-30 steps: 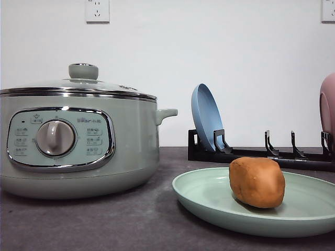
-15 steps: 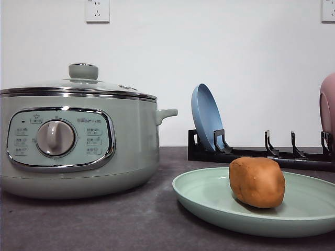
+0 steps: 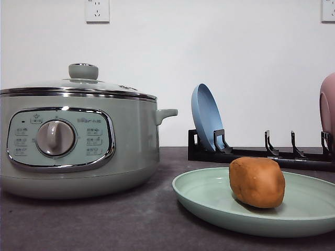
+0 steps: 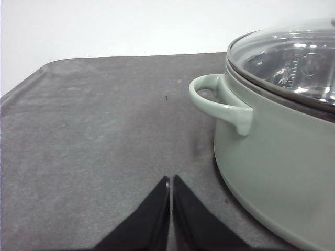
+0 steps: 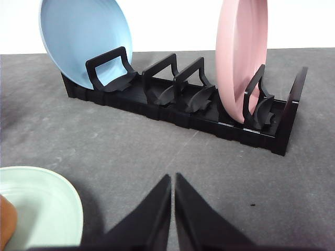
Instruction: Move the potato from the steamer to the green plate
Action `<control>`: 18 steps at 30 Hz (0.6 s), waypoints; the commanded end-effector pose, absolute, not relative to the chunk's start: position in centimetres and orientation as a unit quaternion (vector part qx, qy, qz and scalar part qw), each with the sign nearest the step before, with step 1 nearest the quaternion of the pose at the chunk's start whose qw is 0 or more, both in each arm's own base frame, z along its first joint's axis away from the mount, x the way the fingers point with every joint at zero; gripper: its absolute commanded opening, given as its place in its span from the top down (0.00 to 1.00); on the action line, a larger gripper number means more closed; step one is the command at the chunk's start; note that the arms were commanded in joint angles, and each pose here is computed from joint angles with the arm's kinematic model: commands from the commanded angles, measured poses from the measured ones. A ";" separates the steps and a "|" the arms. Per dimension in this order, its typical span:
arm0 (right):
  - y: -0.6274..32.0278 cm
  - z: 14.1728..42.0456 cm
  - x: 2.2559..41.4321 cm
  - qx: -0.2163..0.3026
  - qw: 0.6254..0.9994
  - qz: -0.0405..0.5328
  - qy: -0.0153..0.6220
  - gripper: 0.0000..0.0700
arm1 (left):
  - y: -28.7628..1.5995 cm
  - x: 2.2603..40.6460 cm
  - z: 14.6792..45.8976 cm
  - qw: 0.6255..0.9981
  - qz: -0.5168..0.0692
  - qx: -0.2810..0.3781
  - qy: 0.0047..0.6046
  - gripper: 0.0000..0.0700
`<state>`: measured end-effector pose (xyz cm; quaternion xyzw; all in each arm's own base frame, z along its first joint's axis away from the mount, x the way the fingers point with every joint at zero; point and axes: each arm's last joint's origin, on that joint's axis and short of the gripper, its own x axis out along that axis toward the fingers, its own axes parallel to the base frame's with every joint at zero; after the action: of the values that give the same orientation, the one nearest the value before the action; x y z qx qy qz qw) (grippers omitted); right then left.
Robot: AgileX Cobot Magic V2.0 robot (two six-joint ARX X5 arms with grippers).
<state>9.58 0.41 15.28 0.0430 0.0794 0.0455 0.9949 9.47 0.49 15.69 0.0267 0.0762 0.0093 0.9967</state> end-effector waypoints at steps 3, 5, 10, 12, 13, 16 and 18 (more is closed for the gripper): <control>0.4 15.2 9.6 0.042 0.995 0.047 0.077 1.00 | 0.5 9.5 14.9 0.996 0.010 0.025 0.089 1.00; 0.4 15.2 9.6 0.042 0.995 0.047 0.077 1.00 | 0.5 9.5 14.9 0.996 0.010 0.025 0.089 1.00; 0.4 15.2 9.6 0.043 0.995 0.047 0.077 1.00 | 0.5 9.5 14.9 0.996 0.010 0.025 0.089 1.00; 0.4 15.2 9.6 0.042 0.995 0.047 0.077 1.00 | 0.5 9.5 14.9 0.996 0.010 0.025 0.089 1.00; 0.4 15.2 9.6 0.042 0.995 0.047 0.077 1.00 | 0.5 9.5 14.9 0.996 0.010 0.025 0.089 1.00; 0.4 15.2 9.6 0.042 0.995 0.047 0.077 1.00 | 0.5 9.5 14.9 0.996 0.010 0.025 0.089 1.00; 0.4 15.2 9.6 0.042 0.995 0.047 0.077 1.00 | 0.5 9.5 14.9 0.996 0.010 0.025 0.089 1.00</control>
<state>9.58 0.41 15.28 0.0430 0.0794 0.0455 0.9949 9.47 0.49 15.70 0.0266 0.0760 0.0093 0.9967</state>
